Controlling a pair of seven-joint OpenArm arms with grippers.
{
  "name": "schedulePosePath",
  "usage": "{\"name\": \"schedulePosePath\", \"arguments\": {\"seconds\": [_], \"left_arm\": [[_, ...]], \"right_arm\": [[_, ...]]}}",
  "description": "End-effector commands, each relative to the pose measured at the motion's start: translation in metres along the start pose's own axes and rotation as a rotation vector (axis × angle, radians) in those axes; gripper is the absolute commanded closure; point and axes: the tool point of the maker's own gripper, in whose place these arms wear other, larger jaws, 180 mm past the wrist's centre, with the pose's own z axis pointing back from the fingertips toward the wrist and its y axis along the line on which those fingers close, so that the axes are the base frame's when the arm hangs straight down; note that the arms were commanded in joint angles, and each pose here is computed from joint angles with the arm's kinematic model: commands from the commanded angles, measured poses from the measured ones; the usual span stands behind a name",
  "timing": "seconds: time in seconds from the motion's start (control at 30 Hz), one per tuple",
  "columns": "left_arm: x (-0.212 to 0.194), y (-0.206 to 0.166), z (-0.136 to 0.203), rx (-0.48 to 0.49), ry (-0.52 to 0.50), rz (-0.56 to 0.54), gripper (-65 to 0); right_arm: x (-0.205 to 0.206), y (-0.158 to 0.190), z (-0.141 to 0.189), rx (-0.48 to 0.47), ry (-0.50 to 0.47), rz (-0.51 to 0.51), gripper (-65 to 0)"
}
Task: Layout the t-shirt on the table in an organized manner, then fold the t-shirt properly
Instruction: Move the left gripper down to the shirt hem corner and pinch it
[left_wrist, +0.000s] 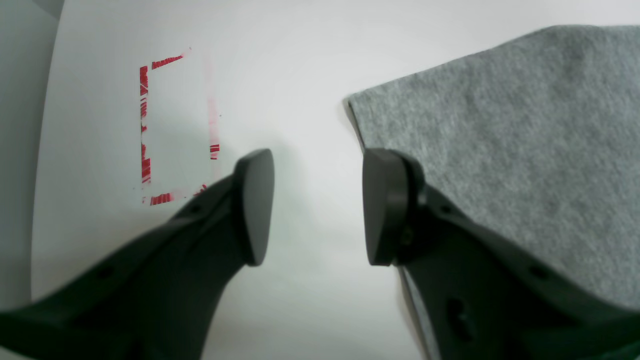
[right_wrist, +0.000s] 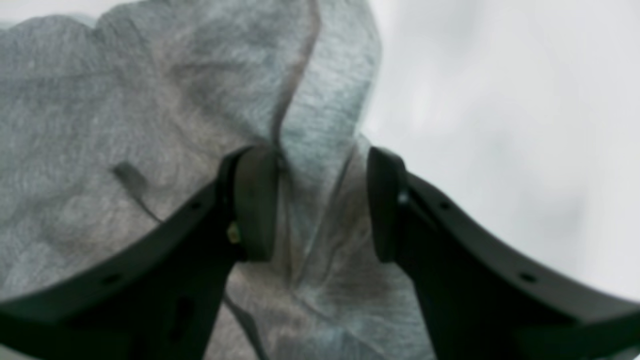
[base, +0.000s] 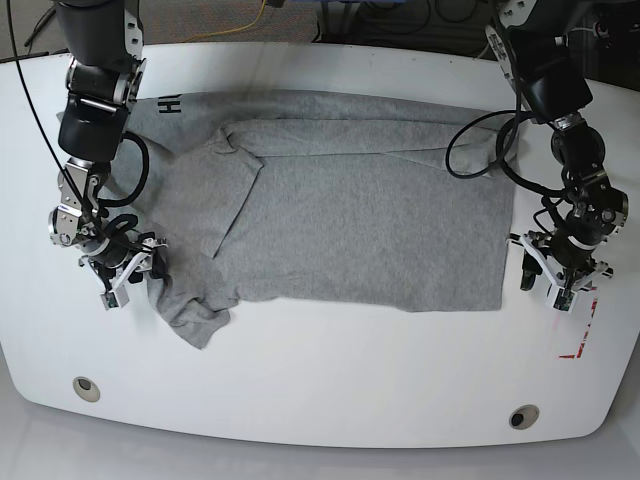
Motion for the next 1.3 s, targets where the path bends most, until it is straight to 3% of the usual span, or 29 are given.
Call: {"name": "schedulePosePath", "arguments": {"seconds": [0.0,0.33,0.77,1.13,1.27], "left_arm": [[0.022,0.011,0.003,0.023,-0.066,-0.003,-26.7],[0.022,0.011,0.003,0.023,-0.066,-0.003,-26.7],[0.016,0.003,0.002,0.006,-0.051,-0.012,-26.7],[0.018,-0.008,-0.014,-0.045,-0.094,0.023,-26.9],[0.018,-0.007,-0.02,-0.054,-0.088,0.039,-27.0]], "right_arm": [[0.031,-0.012,0.009,-0.021,-0.079,0.012,-23.2],[0.028,-0.01,0.007,-0.019,-0.07,0.017,-3.7],[0.027,-0.017,0.012,-0.034,-0.057,0.026,-2.9],[0.047,-0.027,0.042,-0.107,-0.042,0.157,-2.9],[0.038,-0.026,0.042,-0.106,-0.02,0.159,-2.9]]}}
